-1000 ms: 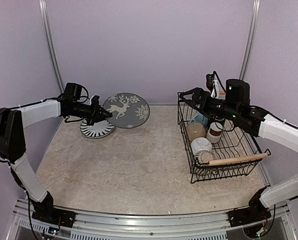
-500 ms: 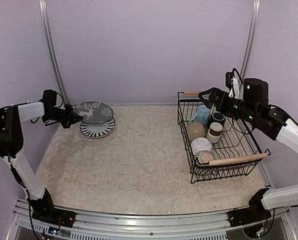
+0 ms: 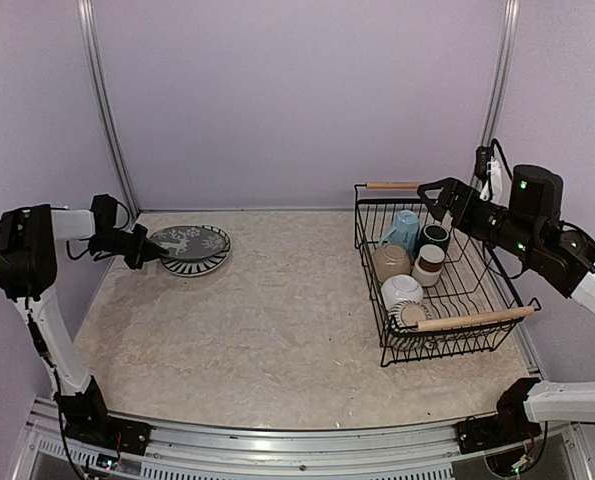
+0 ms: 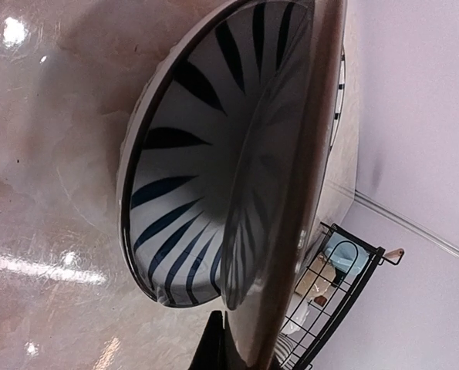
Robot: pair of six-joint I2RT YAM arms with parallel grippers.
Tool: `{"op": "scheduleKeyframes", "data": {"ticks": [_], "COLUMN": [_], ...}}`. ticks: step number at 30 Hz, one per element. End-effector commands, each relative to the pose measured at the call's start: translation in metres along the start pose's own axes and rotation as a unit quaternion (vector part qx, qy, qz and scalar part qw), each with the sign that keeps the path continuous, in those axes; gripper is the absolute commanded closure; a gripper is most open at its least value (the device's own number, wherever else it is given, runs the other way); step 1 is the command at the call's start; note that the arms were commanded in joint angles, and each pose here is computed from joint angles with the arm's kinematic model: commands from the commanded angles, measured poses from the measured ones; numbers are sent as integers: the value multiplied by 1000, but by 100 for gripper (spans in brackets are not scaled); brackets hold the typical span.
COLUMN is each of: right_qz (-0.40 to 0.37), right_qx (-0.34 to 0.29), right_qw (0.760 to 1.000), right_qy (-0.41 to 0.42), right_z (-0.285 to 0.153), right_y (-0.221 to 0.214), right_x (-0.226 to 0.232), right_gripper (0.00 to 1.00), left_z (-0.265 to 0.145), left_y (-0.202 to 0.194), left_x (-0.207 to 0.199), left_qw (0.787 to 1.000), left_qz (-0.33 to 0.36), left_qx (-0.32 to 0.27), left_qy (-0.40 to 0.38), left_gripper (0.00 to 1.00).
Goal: Unload the mixed dishes from the dish rack
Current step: Place the plate on the plate.
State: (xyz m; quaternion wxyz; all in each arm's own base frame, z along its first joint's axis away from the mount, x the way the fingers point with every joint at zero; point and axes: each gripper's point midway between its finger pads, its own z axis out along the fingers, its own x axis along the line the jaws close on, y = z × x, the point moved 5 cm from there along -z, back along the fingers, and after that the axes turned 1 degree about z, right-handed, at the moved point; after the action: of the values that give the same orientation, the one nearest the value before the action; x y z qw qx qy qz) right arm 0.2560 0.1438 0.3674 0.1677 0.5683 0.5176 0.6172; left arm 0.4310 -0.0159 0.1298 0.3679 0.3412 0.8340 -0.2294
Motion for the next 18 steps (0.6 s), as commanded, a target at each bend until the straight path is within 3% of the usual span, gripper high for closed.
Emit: {"op": "scheduleKeyframes", "data": {"ticks": [1, 7, 14, 18], "right_qz": [4, 5, 3, 4], "right_qx": [6, 7, 6, 8], "right_qw": [1000, 1000, 1000, 1000], "right_qy": [-16, -15, -19, -22], "right_z": [-1, -1, -3, -2], "right_y": [-7, -8, -9, -10], "right_x": [-9, -10, -11, -13], "right_gripper": [0, 0, 0, 0], "left_z": [-6, 4, 0, -5], "left_y": [3, 1, 1, 4], "left_x": [-36, -33, -31, -25], "left_qw": [997, 997, 998, 999], "left_qz": [54, 49, 48, 46], "left_qx": [10, 22, 9, -13], "left_qy": [-60, -48, -29, 1], "left_gripper": [100, 95, 74, 55]}}
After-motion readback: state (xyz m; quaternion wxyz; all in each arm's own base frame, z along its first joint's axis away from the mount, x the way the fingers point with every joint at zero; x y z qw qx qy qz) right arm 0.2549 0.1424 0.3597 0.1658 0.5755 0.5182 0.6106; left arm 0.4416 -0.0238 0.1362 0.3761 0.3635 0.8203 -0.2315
